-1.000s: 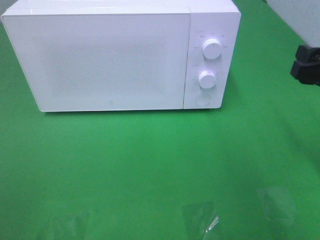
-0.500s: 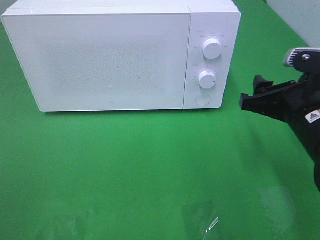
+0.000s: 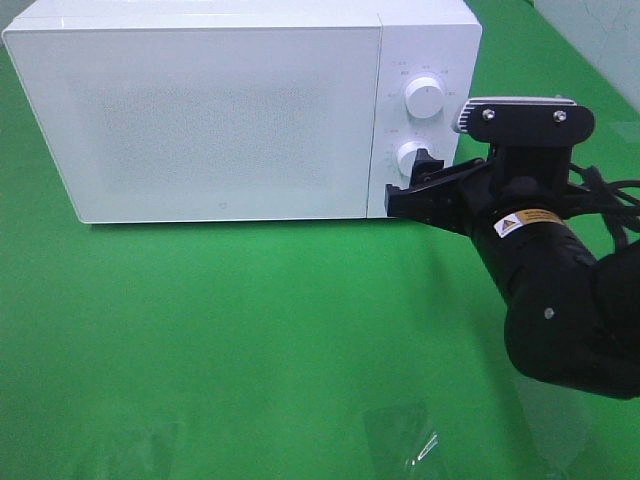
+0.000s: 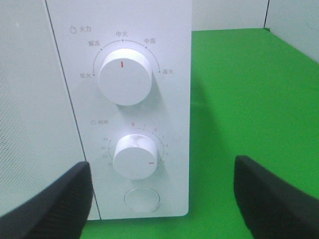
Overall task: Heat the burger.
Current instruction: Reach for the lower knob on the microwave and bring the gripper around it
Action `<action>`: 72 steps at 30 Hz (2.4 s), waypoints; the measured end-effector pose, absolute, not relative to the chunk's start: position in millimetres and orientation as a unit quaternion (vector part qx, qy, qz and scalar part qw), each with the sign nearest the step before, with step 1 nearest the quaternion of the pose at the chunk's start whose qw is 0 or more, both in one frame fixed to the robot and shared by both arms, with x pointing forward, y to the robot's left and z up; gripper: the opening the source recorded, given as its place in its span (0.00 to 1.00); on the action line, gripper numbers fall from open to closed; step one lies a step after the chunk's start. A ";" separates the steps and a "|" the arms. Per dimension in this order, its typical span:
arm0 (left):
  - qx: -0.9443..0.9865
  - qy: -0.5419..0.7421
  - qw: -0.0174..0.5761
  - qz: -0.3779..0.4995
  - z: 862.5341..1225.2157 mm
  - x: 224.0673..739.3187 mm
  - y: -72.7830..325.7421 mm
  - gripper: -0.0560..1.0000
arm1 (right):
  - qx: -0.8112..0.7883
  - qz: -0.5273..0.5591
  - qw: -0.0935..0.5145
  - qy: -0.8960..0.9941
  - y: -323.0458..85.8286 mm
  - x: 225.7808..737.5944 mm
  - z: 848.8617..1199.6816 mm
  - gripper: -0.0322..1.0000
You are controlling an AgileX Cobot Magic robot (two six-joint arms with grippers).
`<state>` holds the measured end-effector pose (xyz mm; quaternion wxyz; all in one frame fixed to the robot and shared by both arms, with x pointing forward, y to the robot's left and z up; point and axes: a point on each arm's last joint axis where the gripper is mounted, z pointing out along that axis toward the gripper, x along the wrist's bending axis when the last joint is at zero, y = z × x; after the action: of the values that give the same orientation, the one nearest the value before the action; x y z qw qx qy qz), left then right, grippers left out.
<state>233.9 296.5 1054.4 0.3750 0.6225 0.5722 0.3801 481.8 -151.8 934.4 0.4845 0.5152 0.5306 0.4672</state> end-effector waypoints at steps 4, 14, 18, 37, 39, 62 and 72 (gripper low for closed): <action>0.623 0.572 0.375 0.380 1054.4 233.9 296.5 0.94 | 0.520 0.466 0.485 0.526 -146.7 488.1 932.3 0.77; 0.623 0.572 0.375 0.380 1054.4 233.9 296.5 0.94 | 0.523 0.455 0.486 0.533 -134.0 501.9 916.1 0.77; 0.623 0.572 0.375 0.380 1054.4 233.9 296.5 0.94 | 0.523 0.455 0.489 0.530 -132.1 510.6 913.5 0.77; 0.623 0.572 0.375 0.380 1054.4 233.9 296.5 0.94 | 0.508 0.437 0.509 0.540 -122.1 551.7 890.6 0.77; 0.623 0.572 0.375 0.380 1054.4 233.9 296.5 0.94 | 0.509 0.439 0.512 0.535 -124.4 556.7 892.1 0.77; 0.623 0.572 0.375 0.380 1054.4 233.9 296.5 0.93 | 0.509 0.435 0.495 0.553 -120.7 561.0 885.9 0.59; 0.623 0.572 0.375 0.380 1054.4 233.9 296.5 0.93 | 0.510 0.433 0.500 0.550 -123.2 561.4 885.8 0.46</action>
<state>233.9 296.5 1054.4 0.3750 0.6225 0.5722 0.3801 561.4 -123.2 885.8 0.4997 0.5098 0.5500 0.4335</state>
